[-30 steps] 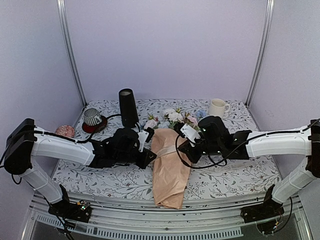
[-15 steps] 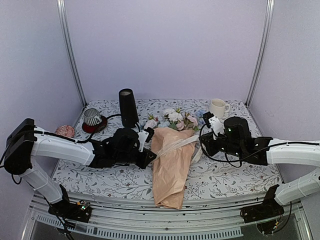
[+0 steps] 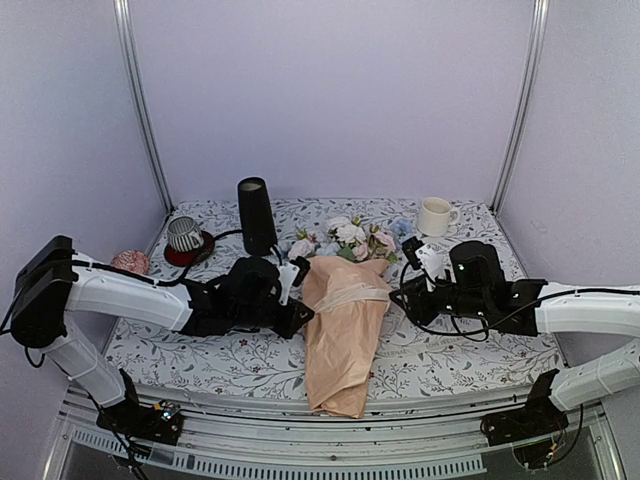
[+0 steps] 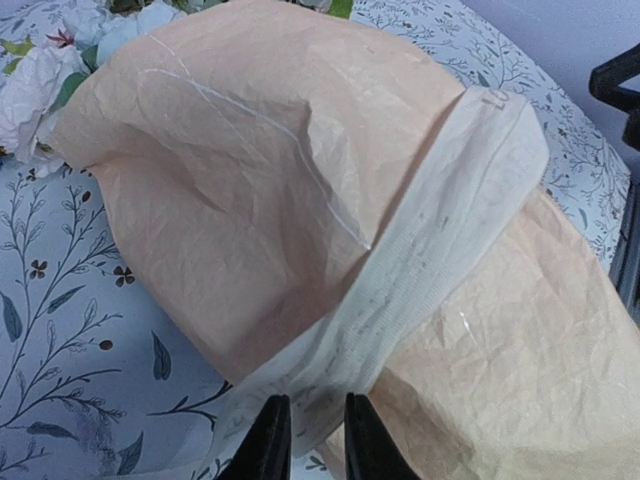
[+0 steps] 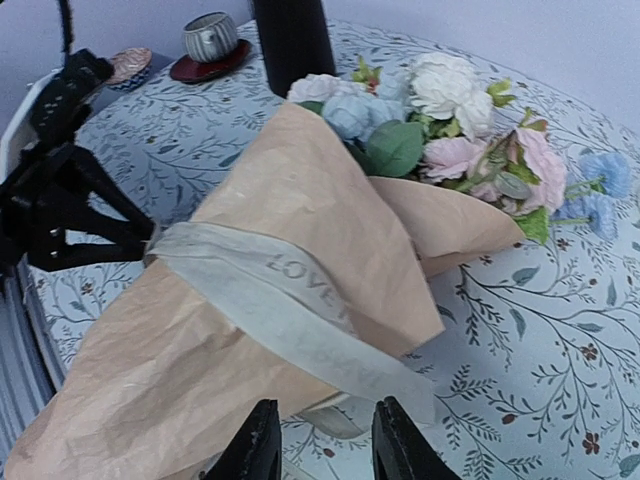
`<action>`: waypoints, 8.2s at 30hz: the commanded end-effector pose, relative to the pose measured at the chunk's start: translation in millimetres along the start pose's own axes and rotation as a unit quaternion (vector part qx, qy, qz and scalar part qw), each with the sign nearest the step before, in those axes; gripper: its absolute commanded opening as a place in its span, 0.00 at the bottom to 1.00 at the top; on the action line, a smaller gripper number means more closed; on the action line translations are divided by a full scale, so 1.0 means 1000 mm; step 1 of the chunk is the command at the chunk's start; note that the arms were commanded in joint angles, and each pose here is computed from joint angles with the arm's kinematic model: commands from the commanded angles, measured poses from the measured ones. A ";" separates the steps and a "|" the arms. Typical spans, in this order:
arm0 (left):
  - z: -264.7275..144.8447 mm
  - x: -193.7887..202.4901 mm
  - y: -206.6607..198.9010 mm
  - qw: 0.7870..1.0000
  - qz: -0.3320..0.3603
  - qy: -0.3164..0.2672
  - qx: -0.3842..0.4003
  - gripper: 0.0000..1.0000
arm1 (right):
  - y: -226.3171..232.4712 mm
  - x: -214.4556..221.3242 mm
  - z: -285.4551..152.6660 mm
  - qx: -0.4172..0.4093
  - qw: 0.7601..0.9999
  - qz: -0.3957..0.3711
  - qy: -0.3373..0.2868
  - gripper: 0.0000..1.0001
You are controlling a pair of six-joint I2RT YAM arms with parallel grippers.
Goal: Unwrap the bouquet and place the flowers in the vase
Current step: Untie the half-tied ribbon from the folded wrapping paper, then pick up the untied ribbon from the center of the board.
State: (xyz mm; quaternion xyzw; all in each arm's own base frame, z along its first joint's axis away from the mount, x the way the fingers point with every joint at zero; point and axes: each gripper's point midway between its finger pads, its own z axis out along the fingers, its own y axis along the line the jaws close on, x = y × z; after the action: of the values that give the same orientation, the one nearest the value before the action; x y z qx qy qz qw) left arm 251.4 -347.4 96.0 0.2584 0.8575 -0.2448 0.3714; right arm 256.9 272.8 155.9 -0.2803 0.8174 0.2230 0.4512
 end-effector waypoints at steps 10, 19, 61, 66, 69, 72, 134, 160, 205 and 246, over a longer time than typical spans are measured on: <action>0.005 -0.017 -0.005 1.000 0.006 -0.009 0.008 0.20 | 0.038 -0.007 0.020 -0.085 0.994 -0.058 0.038 0.37; 0.006 -0.014 -0.005 1.000 0.003 -0.005 0.008 0.19 | 0.035 0.002 0.046 -0.016 0.988 -0.134 0.076 0.46; 0.002 -0.048 -0.009 0.999 -0.010 -0.043 -0.010 0.28 | -0.018 -0.073 -0.047 0.108 0.983 -0.085 -0.123 0.03; 0.002 -0.060 -0.018 0.999 -0.020 -0.048 -0.011 0.30 | -0.022 -0.066 -0.060 0.080 0.986 -0.047 -0.137 0.03; 0.000 -0.065 -0.029 0.998 -0.026 -0.050 -0.012 0.30 | -0.017 -0.051 -0.060 0.062 0.990 -0.051 -0.117 0.03; -0.003 -0.068 -0.039 0.998 -0.034 -0.053 -0.015 0.30 | -0.011 -0.036 -0.058 0.038 0.993 -0.055 -0.097 0.04; -0.023 -0.080 -0.015 0.998 -0.038 -0.058 0.004 0.31 | 0.015 -0.073 0.009 0.091 0.980 -0.161 -0.074 0.08; 0.005 -0.066 -0.034 0.999 -0.016 -0.021 0.025 0.36 | -0.186 0.008 -0.051 0.241 0.919 0.301 -0.081 0.16; 0.011 -0.055 -0.044 0.999 -0.022 -0.031 0.039 0.35 | -0.147 0.112 -0.063 0.268 0.863 0.368 0.217 0.74; -0.026 -0.066 -0.029 0.997 -0.036 -0.069 0.012 0.35 | 0.044 0.057 0.000 -0.149 0.980 0.100 0.082 0.65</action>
State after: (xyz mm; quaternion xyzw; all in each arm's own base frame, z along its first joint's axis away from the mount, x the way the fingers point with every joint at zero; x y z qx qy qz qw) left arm 262.0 -372.7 158.9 0.2215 0.8402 -0.2800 0.4081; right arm 197.9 274.2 67.3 -0.2770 0.8897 0.2867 0.2225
